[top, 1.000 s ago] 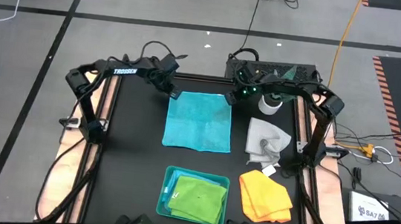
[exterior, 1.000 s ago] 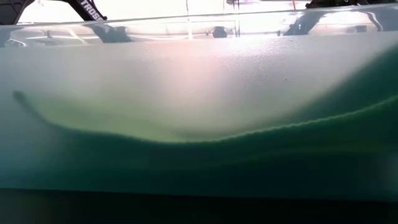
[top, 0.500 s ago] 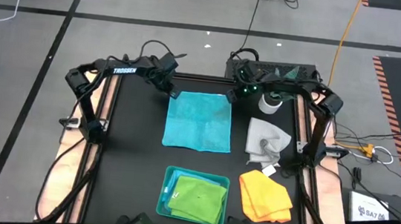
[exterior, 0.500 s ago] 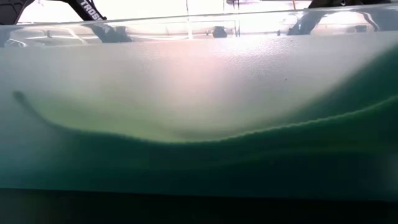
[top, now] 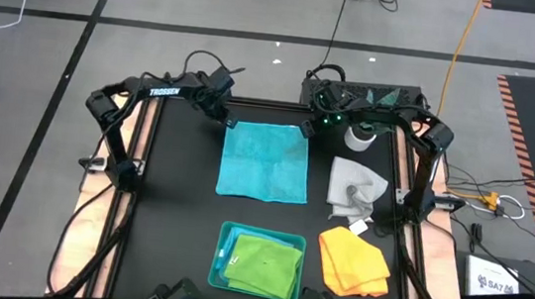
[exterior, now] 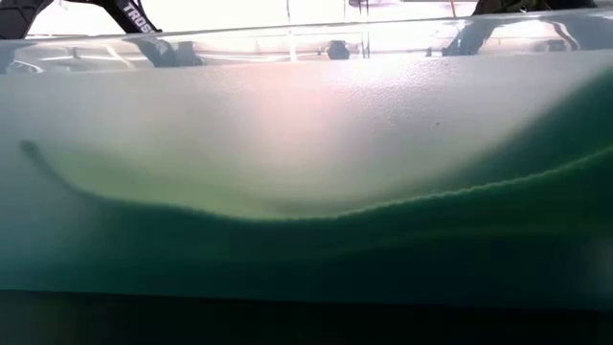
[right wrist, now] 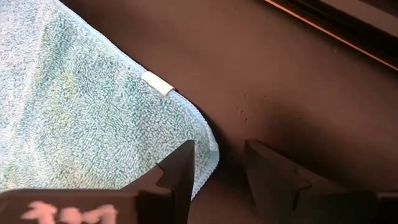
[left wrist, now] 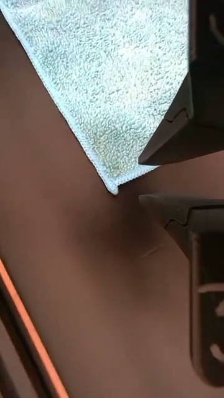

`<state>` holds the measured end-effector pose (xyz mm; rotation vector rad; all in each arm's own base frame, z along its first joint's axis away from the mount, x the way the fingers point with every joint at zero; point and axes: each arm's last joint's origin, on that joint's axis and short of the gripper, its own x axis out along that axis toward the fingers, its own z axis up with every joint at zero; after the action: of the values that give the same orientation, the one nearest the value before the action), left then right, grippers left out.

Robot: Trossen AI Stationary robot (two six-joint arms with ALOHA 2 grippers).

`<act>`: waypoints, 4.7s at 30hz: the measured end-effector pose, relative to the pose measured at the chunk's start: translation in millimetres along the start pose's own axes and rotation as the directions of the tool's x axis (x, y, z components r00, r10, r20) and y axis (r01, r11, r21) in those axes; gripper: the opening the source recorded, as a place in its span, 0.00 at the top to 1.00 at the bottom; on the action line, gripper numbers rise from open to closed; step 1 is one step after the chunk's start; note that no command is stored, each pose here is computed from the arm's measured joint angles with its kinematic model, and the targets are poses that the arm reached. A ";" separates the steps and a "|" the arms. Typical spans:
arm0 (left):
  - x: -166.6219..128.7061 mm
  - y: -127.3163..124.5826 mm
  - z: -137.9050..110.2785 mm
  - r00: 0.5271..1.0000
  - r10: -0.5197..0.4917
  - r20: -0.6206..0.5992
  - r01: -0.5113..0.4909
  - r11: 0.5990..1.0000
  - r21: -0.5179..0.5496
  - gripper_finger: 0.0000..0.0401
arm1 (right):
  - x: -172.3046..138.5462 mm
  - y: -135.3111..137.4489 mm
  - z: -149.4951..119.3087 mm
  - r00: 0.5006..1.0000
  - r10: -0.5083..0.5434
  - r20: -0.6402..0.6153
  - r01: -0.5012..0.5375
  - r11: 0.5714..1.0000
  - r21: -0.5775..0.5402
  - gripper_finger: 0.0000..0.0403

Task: Fold microfiber towels
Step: Fold the blue microfiber cloth

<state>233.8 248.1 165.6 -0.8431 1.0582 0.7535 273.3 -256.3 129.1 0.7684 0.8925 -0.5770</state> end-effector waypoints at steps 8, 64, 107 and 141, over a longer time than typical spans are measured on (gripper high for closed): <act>23.3 4.0 -1.3 0.997 -0.035 -0.073 0.035 0.999 0.001 0.78 | 0.4 0.1 -0.3 1.000 0.000 -0.001 0.000 1.000 0.000 0.67; 36.6 5.5 20.4 0.991 -0.120 0.057 0.120 0.993 -0.005 0.78 | 2.6 1.6 -2.3 1.000 -0.004 -0.010 0.003 0.998 -0.057 0.99; 5.7 -15.8 16.5 0.987 0.012 0.161 -0.032 0.992 0.118 1.00 | -25.0 21.8 0.7 0.999 -0.006 0.040 0.011 0.991 -0.131 1.00; -52.9 -32.2 -6.3 0.984 0.064 0.168 -0.099 0.972 0.212 1.00 | -60.6 94.3 -29.1 0.999 0.024 -0.027 -0.030 0.957 -0.288 1.00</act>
<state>242.0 220.7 220.9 -0.5434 1.0151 0.7451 296.9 -168.9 201.3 0.5222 0.9609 -0.4023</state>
